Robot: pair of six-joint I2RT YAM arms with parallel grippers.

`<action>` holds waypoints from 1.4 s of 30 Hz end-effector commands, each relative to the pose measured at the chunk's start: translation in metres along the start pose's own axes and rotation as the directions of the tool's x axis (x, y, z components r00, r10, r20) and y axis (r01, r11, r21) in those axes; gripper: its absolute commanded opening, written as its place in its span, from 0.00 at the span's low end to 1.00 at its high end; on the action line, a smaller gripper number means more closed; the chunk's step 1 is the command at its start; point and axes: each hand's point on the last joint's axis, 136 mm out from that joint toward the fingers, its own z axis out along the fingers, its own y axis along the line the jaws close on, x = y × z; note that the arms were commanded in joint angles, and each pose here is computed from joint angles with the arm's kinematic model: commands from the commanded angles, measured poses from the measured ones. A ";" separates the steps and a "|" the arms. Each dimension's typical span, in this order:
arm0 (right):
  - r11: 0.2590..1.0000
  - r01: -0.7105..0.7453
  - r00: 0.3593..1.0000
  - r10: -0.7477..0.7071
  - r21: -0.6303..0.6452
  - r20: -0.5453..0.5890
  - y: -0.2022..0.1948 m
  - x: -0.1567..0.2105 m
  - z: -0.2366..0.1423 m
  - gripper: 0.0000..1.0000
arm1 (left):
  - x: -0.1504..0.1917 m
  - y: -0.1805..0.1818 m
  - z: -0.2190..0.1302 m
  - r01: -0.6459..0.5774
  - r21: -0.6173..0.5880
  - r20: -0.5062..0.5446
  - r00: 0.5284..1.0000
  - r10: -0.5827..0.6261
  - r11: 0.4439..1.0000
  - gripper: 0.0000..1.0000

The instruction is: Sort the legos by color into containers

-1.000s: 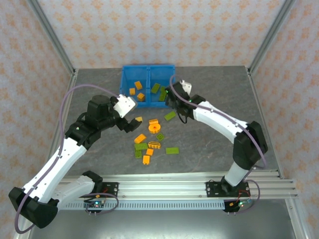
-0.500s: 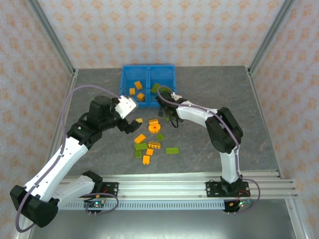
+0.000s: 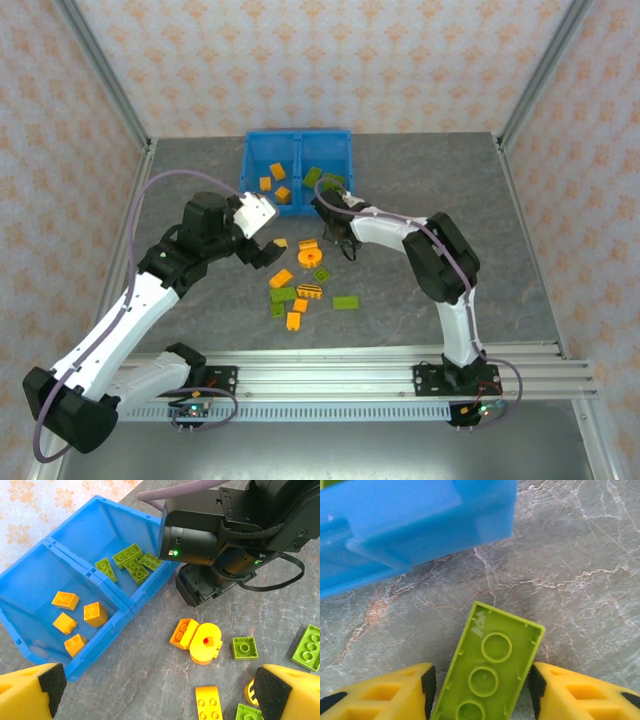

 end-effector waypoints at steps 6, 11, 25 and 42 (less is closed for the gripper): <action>0.995 -0.020 1.000 0.019 0.096 0.013 -0.048 0.012 -0.012 0.35 | 0.007 -0.007 0.003 -0.034 0.015 -0.027 0.999 0.034 0.999 1.00; 0.995 -0.044 0.996 0.037 0.092 0.079 -0.064 0.001 -0.039 0.29 | 0.007 -0.009 0.004 -0.037 0.024 -0.029 0.999 0.037 0.999 1.00; 0.952 0.300 0.853 -0.238 -0.065 0.464 0.026 -0.108 -0.179 0.29 | 0.004 0.016 -0.004 -0.009 -0.128 -0.023 1.000 0.006 0.992 1.00; 0.940 0.275 0.942 -0.223 -0.199 0.249 0.117 -0.150 -0.036 0.29 | -0.005 0.027 -0.008 0.042 -0.185 0.020 0.999 -0.039 0.982 1.00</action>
